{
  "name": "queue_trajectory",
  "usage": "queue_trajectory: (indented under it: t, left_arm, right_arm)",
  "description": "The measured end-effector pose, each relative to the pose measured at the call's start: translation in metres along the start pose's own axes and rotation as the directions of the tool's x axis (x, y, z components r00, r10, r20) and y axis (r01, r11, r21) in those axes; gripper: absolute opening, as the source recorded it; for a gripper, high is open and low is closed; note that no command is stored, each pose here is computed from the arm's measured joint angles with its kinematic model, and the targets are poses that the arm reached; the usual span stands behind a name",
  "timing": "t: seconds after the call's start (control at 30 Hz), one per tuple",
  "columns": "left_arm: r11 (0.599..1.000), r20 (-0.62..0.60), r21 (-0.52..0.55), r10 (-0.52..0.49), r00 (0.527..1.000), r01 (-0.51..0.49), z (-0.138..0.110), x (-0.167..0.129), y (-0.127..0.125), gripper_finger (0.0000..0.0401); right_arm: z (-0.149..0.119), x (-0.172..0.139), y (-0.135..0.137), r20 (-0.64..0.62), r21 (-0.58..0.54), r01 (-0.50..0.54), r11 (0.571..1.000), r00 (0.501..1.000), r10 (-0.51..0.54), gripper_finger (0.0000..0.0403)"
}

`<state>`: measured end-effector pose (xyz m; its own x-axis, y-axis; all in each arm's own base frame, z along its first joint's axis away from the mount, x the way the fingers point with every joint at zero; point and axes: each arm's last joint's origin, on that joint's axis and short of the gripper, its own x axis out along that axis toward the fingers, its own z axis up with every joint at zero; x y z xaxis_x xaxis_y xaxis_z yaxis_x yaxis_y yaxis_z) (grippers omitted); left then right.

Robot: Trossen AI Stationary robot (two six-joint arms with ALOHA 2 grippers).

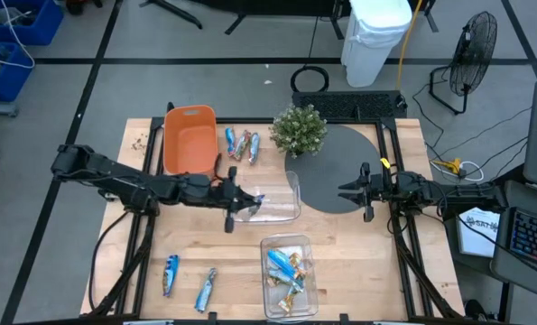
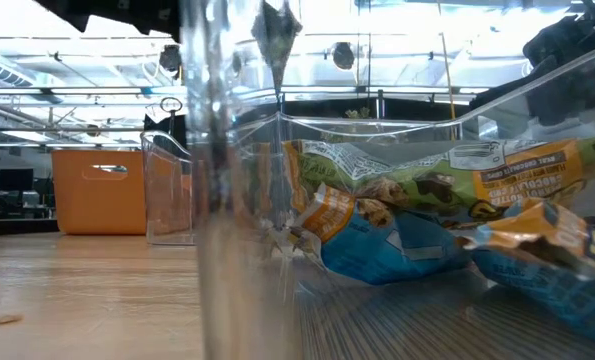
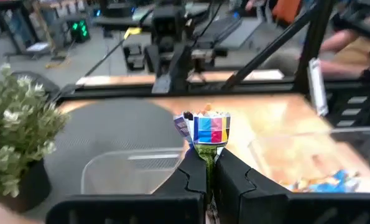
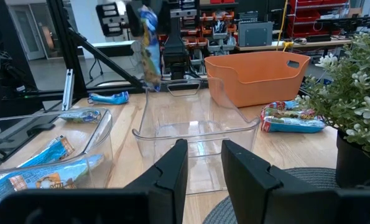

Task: Pick and place Granola Bars by type
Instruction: Put the purple granola bar into the top transparent bin

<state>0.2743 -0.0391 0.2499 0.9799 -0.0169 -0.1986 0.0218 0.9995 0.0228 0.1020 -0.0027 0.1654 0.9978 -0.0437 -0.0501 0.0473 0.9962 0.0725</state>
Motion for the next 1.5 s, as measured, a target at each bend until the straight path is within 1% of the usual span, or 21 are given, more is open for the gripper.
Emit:
queue_trajectory:
  t: [0.1,0.23,0.4,0.57,0.73,0.9,1.07,1.2,1.27,1.33,1.5]
  left_arm:
    - [0.999,-0.070,0.015,0.040,0.997,-0.039,-0.001,0.006,0.004,0.0009]
    - [0.998,-0.120,-0.013,0.061,0.991,-0.063,-0.003,0.009,0.010,0.0009]
    - [0.998,-0.126,-0.017,0.063,0.990,-0.066,-0.003,0.009,0.010,0.0015]
    - [0.998,-0.132,-0.016,0.059,0.989,-0.062,-0.004,0.008,0.010,0.0008]
    - [0.998,-0.139,-0.015,0.060,0.989,-0.062,-0.004,0.008,0.010,0.0018]
    - [0.998,-0.137,-0.010,0.060,0.989,-0.062,-0.004,0.008,0.010,0.0008]
    - [0.998,-0.137,-0.012,0.060,0.989,-0.062,-0.004,0.008,0.010,0.0022]
    - [0.998,-0.137,-0.013,0.062,0.989,-0.065,-0.004,0.008,0.011,0.0009]
    - [0.997,-0.137,-0.019,0.066,0.988,-0.069,-0.004,0.009,0.012,0.0009]
    - [0.997,-0.136,-0.026,0.073,0.988,-0.077,-0.004,0.009,0.013,0.0022]
    - [0.991,-0.134,-0.041,0.119,0.984,-0.126,-0.004,0.008,0.014,0.0078]
  right_arm:
    - [0.000,0.000,0.000,0.000,0.000,0.000,1.000,1.000,0.000,0.0089]
    - [0.000,0.000,0.000,0.000,0.000,0.000,1.000,1.000,0.000,0.0089]
    - [0.000,0.000,0.000,0.000,0.000,0.000,1.000,1.000,0.000,0.0089]
    - [0.000,0.000,0.000,0.000,0.000,0.000,1.000,1.000,0.000,0.0089]
    - [0.000,0.000,0.000,0.000,0.000,0.000,1.000,1.000,0.000,0.0089]
    - [0.000,0.000,0.000,0.000,0.000,0.000,1.000,1.000,0.000,0.0089]
    - [0.000,0.000,0.000,0.000,0.000,0.000,1.000,1.000,0.000,0.0089]
    - [0.000,0.000,0.000,0.000,0.000,0.000,1.000,1.000,0.000,0.0089]
    - [0.000,0.000,0.000,0.000,0.000,0.000,1.000,1.000,0.000,0.0089]
    - [0.000,0.000,0.000,0.000,0.000,0.000,1.000,1.000,0.000,0.0089]
    - [0.000,0.000,0.000,0.000,0.000,0.000,1.000,1.000,0.000,0.0089]
